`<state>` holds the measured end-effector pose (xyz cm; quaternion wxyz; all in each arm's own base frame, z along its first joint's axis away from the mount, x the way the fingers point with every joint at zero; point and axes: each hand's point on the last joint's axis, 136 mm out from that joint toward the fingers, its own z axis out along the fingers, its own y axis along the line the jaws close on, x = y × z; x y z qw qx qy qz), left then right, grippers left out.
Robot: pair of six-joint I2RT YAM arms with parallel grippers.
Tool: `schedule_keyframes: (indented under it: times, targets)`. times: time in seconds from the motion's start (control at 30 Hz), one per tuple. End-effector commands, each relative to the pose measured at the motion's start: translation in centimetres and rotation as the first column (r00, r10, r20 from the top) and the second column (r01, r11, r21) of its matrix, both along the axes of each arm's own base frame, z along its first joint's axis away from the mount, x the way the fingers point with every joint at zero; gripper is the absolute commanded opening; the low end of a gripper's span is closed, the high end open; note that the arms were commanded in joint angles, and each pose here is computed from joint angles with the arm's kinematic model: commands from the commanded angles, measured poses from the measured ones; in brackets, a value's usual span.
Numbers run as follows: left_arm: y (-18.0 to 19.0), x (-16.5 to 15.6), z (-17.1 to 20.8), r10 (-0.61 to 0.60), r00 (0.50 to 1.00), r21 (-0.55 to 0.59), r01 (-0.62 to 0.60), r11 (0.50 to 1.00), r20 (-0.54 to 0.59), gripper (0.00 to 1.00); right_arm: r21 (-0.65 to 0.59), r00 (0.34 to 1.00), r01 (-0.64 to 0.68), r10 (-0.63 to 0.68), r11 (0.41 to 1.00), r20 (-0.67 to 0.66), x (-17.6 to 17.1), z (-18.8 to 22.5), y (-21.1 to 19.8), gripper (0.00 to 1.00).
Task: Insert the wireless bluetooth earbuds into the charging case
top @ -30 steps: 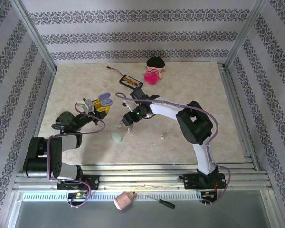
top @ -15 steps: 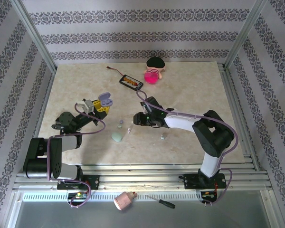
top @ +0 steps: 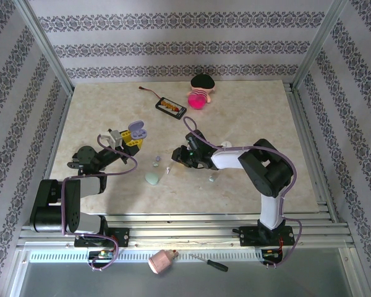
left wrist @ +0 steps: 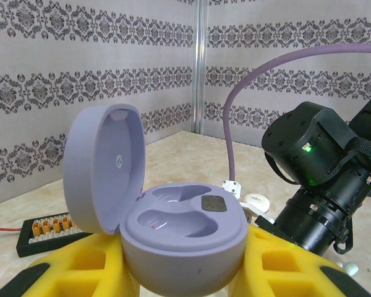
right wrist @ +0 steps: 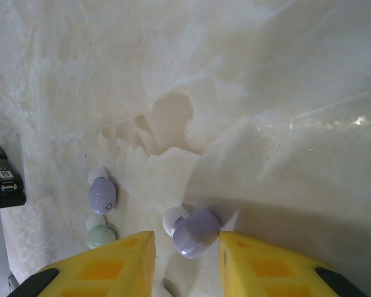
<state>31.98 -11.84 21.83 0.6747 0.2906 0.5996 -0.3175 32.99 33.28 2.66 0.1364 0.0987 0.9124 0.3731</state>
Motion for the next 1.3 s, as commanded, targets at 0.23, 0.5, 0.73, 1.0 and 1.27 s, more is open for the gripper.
schedule_keyframes:
  times: [0.23,0.5,0.73,1.0,1.27]
  targets:
    - [0.4,-0.4,1.0,0.006,0.998,0.015,-0.007,1.0,0.065,0.15,0.059,0.998,-0.055,0.054,0.997,0.023,1.3,0.5,1.7,0.32]
    - [0.4,-0.4,0.9,0.007,0.998,0.014,-0.008,1.0,0.064,0.15,0.067,0.995,-0.097,0.095,0.993,0.04,1.7,0.6,2.6,0.31]
    - [0.4,-0.4,1.0,0.007,0.998,0.014,-0.008,1.0,0.066,0.15,0.024,0.992,-0.127,0.126,0.992,0.02,1.5,-0.9,2.4,0.3]
    - [0.4,-0.4,1.0,0.005,0.998,0.015,-0.006,1.0,0.069,0.15,-0.022,0.987,-0.158,0.158,0.987,-0.001,1.3,-2.2,2.3,0.29]
    - [0.4,-0.4,1.0,0.005,0.998,0.017,-0.007,1.0,0.069,0.15,-0.067,0.983,-0.181,0.182,0.981,0.019,1.3,-2.2,1.8,0.2]
